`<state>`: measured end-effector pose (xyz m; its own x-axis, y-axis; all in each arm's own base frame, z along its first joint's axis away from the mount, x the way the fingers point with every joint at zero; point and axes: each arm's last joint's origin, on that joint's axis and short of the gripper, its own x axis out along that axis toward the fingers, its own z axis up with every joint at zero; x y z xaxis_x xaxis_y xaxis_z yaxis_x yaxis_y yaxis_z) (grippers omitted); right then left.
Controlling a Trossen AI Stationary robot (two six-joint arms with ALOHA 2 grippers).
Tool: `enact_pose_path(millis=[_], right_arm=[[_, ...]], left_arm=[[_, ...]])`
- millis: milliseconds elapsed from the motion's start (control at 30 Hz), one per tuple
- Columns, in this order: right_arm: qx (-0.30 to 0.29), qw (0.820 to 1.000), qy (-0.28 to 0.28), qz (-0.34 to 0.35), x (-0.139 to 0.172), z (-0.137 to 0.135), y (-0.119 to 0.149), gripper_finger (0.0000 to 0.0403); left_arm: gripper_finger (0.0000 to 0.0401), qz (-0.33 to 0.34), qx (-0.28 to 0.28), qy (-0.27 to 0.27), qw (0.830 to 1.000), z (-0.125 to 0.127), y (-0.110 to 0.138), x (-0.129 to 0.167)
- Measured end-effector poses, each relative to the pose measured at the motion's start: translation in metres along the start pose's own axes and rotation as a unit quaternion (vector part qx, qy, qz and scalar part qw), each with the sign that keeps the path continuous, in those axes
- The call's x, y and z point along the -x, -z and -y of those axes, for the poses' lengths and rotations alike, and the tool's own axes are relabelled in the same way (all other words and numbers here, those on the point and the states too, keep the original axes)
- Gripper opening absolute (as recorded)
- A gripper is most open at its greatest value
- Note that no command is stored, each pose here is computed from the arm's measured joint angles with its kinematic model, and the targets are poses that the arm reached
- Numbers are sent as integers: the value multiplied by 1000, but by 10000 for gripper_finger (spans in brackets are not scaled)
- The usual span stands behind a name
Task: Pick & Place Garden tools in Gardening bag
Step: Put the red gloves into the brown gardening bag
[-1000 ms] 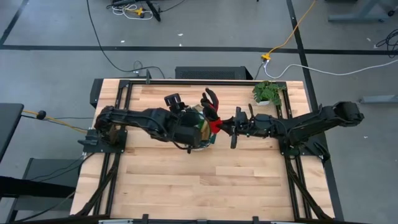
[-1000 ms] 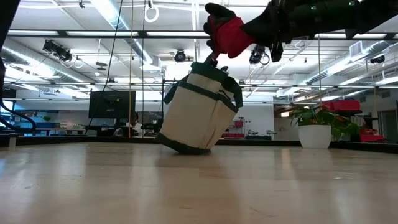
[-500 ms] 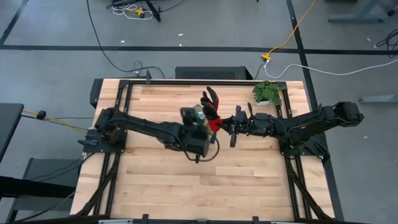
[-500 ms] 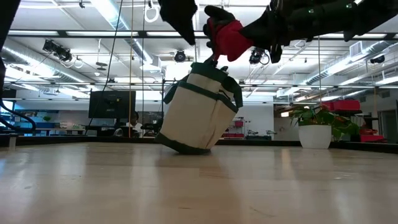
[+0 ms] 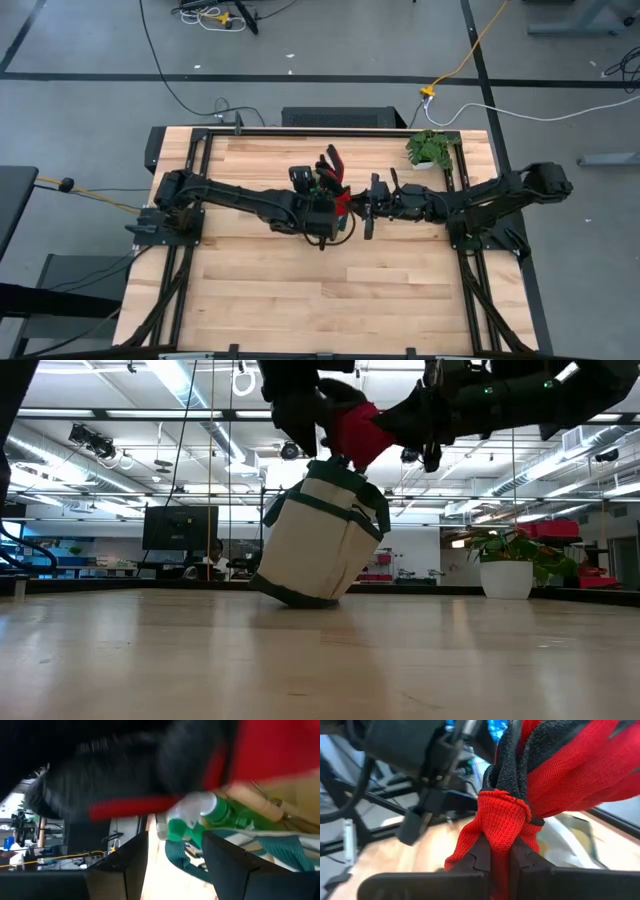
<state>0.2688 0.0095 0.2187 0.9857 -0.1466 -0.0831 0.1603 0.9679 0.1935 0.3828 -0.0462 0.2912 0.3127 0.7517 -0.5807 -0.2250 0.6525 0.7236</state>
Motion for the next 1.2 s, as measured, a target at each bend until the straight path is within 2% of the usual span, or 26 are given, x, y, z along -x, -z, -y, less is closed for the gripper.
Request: enact_pose_path(millis=[100, 333, 900, 1033, 1200], right_arm=[[-2, 1000, -15, 2, -8, 3, 6, 15], [-18, 1000, -2, -17, -20, 15, 22, 15], [-17, 999, -4, -39, -25, 21, 30, 23], [-18, 999, 4, -44, -25, 21, 31, 31], [-18, 999, 7, -42, -25, 21, 31, 20]], left_arm=[[190, 4, 7, 3, 1000, -1, -2, -2], [190, 20, 7, 5, 1000, -1, -6, -1], [190, 34, 13, 33, 999, 0, -11, -2], [190, 34, 14, 32, 999, 0, -11, -2], [190, 32, 9, 12, 999, -1, -10, -2]])
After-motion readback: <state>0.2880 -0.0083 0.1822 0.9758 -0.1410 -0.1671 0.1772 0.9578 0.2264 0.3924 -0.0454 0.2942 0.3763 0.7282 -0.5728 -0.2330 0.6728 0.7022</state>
